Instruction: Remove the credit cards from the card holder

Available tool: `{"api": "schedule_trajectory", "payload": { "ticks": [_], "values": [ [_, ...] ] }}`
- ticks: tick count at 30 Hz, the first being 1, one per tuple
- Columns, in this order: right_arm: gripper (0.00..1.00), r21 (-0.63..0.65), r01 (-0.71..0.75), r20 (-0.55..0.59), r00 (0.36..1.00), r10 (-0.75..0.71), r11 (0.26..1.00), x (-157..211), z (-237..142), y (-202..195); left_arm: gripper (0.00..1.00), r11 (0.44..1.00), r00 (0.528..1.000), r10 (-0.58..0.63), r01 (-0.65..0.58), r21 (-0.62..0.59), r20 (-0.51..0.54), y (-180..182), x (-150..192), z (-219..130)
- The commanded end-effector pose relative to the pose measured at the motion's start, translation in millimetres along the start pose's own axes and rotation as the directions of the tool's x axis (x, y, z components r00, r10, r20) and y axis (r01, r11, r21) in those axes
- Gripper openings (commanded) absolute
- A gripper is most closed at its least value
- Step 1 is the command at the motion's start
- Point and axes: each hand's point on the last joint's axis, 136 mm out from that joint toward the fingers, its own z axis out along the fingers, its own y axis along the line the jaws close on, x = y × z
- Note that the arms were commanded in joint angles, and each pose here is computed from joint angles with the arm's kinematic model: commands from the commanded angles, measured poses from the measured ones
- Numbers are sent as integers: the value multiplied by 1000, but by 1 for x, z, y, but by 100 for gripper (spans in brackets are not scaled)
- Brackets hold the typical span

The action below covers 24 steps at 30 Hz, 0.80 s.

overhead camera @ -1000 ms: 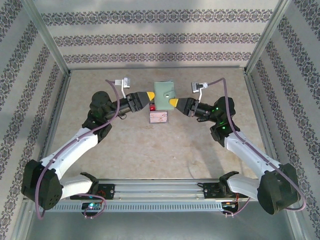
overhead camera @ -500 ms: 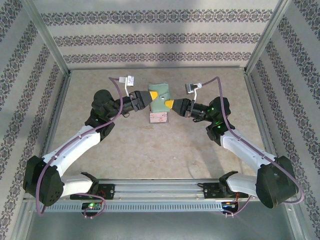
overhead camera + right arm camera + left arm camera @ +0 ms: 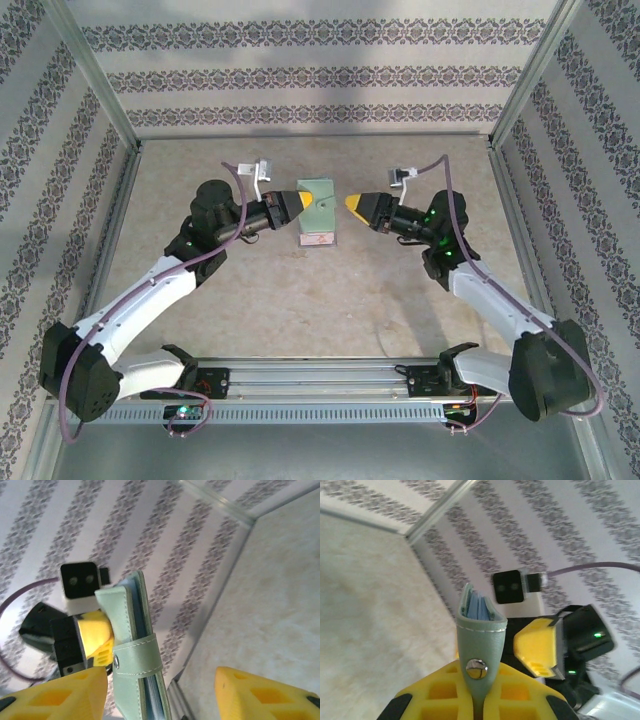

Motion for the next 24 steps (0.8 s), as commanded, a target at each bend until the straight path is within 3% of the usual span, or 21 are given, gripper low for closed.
{"api": "schedule_trajectory", "payload": {
  "ticks": [1, 3, 10, 24],
  "values": [
    [58, 221, 73, -29, 997, -68, 972, 14, -16, -25, 0, 976, 997, 66, -73, -203, -43, 22, 10, -9],
    [56, 328, 124, -59, 992, -111, 936, 18, -23, -33, 0, 958, 996, 67, -82, -275, -64, 34, 18, -9],
    [50, 494, 122, -121, 990, -71, 861, 31, -25, -40, 0, 867, 989, 53, -115, -485, -140, 68, 34, -7],
    [44, 510, 67, -240, 968, 68, 858, 55, 36, -46, 0, 893, 986, 7, -81, -443, -166, 66, 46, 16]
  ]
}}
